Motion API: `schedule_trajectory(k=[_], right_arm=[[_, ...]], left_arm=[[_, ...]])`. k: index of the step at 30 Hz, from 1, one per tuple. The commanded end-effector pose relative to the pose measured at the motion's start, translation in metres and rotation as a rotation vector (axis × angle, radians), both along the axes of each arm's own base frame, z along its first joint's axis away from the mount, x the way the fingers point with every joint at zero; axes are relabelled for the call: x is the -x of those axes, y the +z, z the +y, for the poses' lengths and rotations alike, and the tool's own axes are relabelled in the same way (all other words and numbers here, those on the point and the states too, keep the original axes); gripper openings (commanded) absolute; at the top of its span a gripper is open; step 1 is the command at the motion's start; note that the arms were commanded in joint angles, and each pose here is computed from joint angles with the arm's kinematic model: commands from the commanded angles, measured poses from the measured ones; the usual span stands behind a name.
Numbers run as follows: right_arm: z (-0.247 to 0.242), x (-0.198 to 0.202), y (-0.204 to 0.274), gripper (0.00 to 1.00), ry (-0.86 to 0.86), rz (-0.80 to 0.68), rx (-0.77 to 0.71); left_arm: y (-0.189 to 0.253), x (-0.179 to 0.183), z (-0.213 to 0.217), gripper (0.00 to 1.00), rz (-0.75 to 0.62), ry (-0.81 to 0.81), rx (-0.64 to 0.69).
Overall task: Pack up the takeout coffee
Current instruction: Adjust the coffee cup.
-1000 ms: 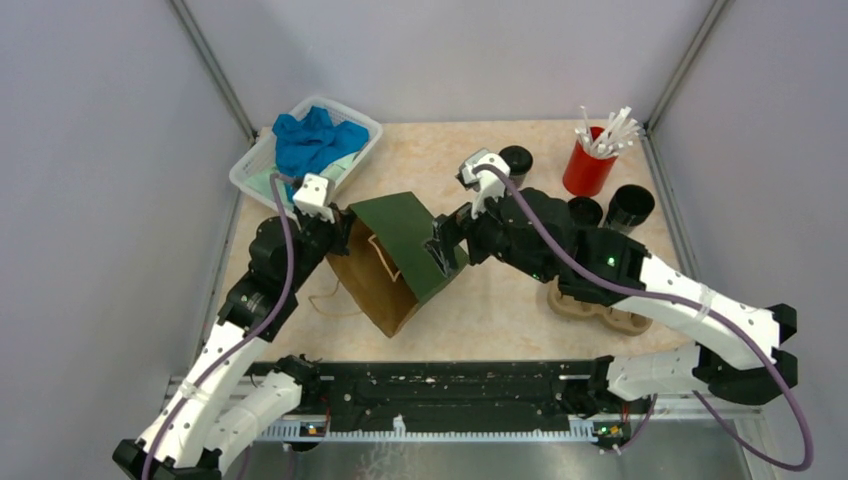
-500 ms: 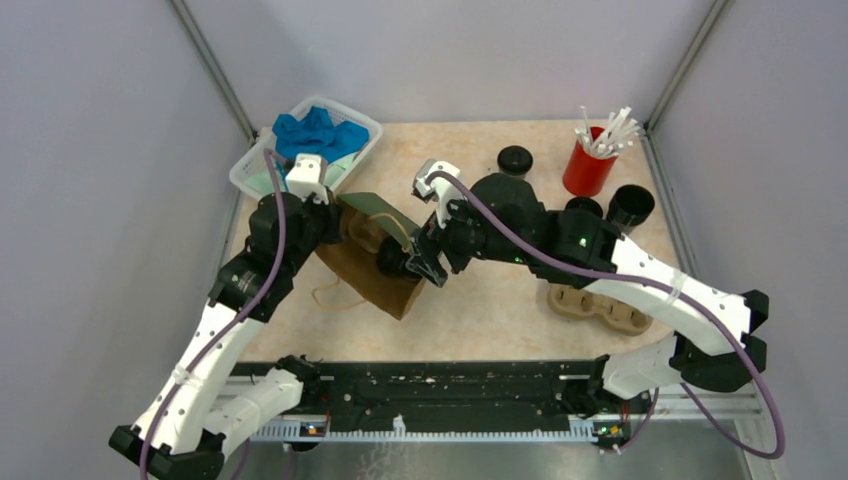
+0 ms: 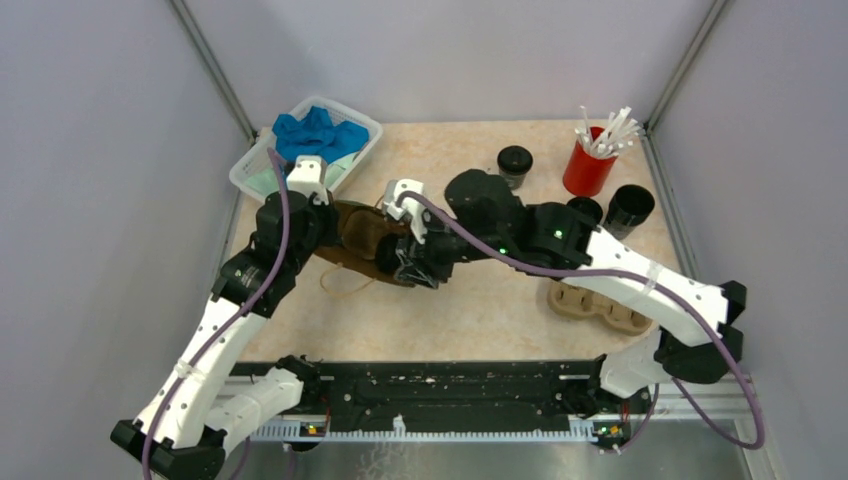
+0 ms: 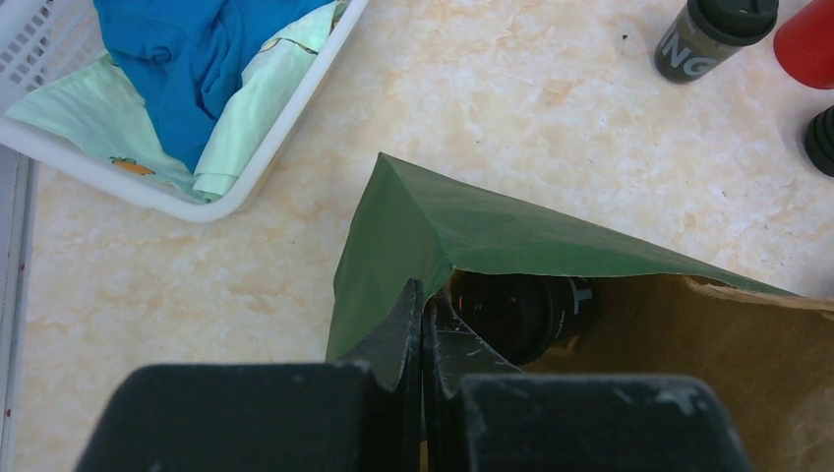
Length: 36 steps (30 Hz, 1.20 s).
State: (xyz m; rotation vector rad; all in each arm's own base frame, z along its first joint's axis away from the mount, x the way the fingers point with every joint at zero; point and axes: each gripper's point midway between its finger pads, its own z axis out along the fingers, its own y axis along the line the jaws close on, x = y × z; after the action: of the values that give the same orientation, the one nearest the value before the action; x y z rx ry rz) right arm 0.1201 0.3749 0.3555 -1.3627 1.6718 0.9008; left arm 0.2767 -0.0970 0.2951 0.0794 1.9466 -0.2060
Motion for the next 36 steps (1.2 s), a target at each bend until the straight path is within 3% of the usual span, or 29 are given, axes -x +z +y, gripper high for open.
schedule_trajectory(k=[1, 3, 16, 24, 36], right_arm=[[0.027, -0.039, -0.006, 0.31, -0.092, -0.082, 0.049], [0.038, -0.051, -0.02, 0.21, -0.125, -0.086, 0.109], [0.045, -0.105, -0.098, 0.22, -0.226, -0.317, 0.444], [0.057, -0.107, -0.123, 0.21, -0.181, -0.358, 0.422], [0.033, -0.081, -0.106, 0.3, -0.091, -0.395, 0.252]], left_arm=[[0.026, -0.002, -0.001, 0.0, -0.064, 0.006, 0.042], [0.029, 0.0, -0.001, 0.0, -0.075, 0.003, 0.049], [0.05, 0.002, -0.015, 0.0, -0.173, -0.072, 0.115], [0.047, 0.002, -0.018, 0.0, -0.163, -0.089, 0.117], [0.032, 0.003, -0.01, 0.0, -0.134, -0.068, 0.066]])
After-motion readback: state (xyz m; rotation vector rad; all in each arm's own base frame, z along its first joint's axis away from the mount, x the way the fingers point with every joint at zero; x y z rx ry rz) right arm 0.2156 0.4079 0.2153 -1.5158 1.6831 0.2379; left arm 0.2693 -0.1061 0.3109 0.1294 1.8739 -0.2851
